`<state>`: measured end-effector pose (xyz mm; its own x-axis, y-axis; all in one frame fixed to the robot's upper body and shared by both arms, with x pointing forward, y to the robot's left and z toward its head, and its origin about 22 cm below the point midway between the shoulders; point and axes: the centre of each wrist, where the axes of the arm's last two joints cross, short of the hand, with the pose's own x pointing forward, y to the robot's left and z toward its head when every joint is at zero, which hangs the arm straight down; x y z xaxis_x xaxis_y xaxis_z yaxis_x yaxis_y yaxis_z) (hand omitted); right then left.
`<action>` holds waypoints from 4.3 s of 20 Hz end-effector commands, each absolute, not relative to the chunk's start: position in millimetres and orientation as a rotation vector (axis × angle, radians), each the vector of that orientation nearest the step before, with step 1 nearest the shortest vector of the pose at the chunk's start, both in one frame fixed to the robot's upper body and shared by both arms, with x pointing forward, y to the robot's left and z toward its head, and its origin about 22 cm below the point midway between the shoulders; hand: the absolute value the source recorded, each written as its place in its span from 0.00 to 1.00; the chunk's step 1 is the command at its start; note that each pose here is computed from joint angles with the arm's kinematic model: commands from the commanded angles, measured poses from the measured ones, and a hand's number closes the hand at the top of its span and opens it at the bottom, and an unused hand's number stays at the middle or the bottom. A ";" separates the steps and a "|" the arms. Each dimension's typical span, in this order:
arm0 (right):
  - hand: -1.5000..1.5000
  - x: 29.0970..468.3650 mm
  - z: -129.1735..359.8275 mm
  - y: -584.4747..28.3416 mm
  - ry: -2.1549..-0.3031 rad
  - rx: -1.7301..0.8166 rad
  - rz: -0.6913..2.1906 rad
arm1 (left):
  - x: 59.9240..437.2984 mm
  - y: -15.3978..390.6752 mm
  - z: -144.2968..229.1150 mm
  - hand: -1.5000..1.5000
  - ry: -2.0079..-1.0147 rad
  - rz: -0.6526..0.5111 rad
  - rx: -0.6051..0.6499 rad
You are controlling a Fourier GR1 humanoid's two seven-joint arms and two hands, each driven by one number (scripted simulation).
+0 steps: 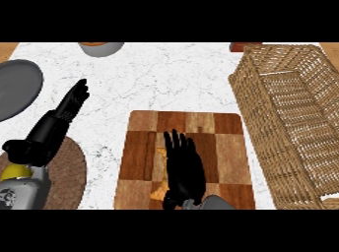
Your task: Pick the croissant from the cutting board and place it in the basket
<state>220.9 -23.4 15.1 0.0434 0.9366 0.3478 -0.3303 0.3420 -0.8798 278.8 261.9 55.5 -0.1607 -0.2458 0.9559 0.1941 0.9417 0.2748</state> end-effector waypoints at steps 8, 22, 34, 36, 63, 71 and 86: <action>1.00 236.0 -7.3 -18.5 -1.052 -0.634 1.184 | 287.7 261.9 62.9 0.50 -1.678 -0.387 0.016; 1.00 165.4 -22.2 -50.4 -1.251 -0.675 1.444 | 271.0 260.6 61.4 0.50 -1.673 -0.375 0.050; 1.00 41.4 54.2 -163.1 -1.613 -0.236 1.259 | 277.9 272.7 57.2 0.50 -1.675 -0.350 0.066; 1.00 33.4 73.7 -162.1 -1.708 -0.165 1.085 | 267.5 276.1 53.5 0.50 -1.684 -0.343 0.068; 1.00 56.6 165.7 -214.3 -1.891 -0.495 0.637 | 275.0 265.9 61.8 0.50 -1.711 -0.377 0.058; 1.00 87.7 172.2 -213.6 -1.923 -0.596 0.408 | 280.1 263.5 63.0 0.50 -1.710 -0.400 0.044; 1.00 193.2 181.9 -250.7 -1.762 -0.764 0.321 | 287.5 255.1 54.2 0.50 -1.692 -0.420 -0.006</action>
<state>171.5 -240.7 179.4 -0.2012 0.6849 0.7003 0.3671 0.7156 -0.5943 285.7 252.5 60.8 -0.1833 -0.2400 0.9533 0.2290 0.9326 0.2788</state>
